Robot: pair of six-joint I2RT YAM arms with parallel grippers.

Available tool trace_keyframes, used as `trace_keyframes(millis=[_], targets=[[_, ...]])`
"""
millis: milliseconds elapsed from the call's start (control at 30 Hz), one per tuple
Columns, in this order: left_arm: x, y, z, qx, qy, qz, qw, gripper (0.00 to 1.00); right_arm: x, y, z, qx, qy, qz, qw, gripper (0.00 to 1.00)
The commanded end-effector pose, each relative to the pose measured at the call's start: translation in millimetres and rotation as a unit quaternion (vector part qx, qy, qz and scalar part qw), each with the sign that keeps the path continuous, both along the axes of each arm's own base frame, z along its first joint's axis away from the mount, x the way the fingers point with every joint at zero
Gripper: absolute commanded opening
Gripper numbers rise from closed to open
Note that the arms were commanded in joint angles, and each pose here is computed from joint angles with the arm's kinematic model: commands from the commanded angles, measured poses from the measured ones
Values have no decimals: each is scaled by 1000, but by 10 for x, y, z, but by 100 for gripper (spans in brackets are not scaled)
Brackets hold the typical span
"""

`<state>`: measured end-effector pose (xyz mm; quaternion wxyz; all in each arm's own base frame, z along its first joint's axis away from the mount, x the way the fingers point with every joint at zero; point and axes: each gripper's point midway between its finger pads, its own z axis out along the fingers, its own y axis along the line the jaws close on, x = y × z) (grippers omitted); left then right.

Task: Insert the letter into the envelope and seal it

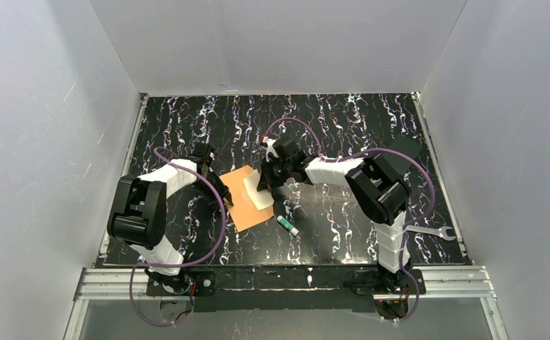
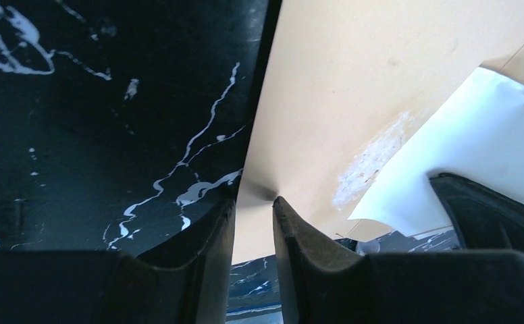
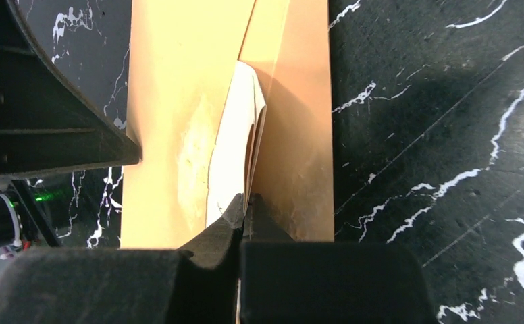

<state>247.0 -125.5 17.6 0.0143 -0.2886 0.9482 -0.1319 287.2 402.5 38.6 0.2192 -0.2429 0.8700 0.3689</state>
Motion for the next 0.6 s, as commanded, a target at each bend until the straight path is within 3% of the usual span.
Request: trace_keyframes(millis=[0, 233, 433, 567], targets=[[66, 0, -112, 2, -8, 2, 1000, 27, -69, 120, 53, 8, 46, 10, 999, 1], [88, -56, -112, -13, -10, -3, 1000, 29, -70, 230, 28, 19, 69, 7, 997, 3], [91, 10, -115, 7, -5, -5, 1000, 29, 85, 103, 183, -8, 40, -33, 999, 34], [93, 38, -135, 16, -1, -11, 1000, 28, 192, -29, 236, -29, 20, -56, 998, 47]])
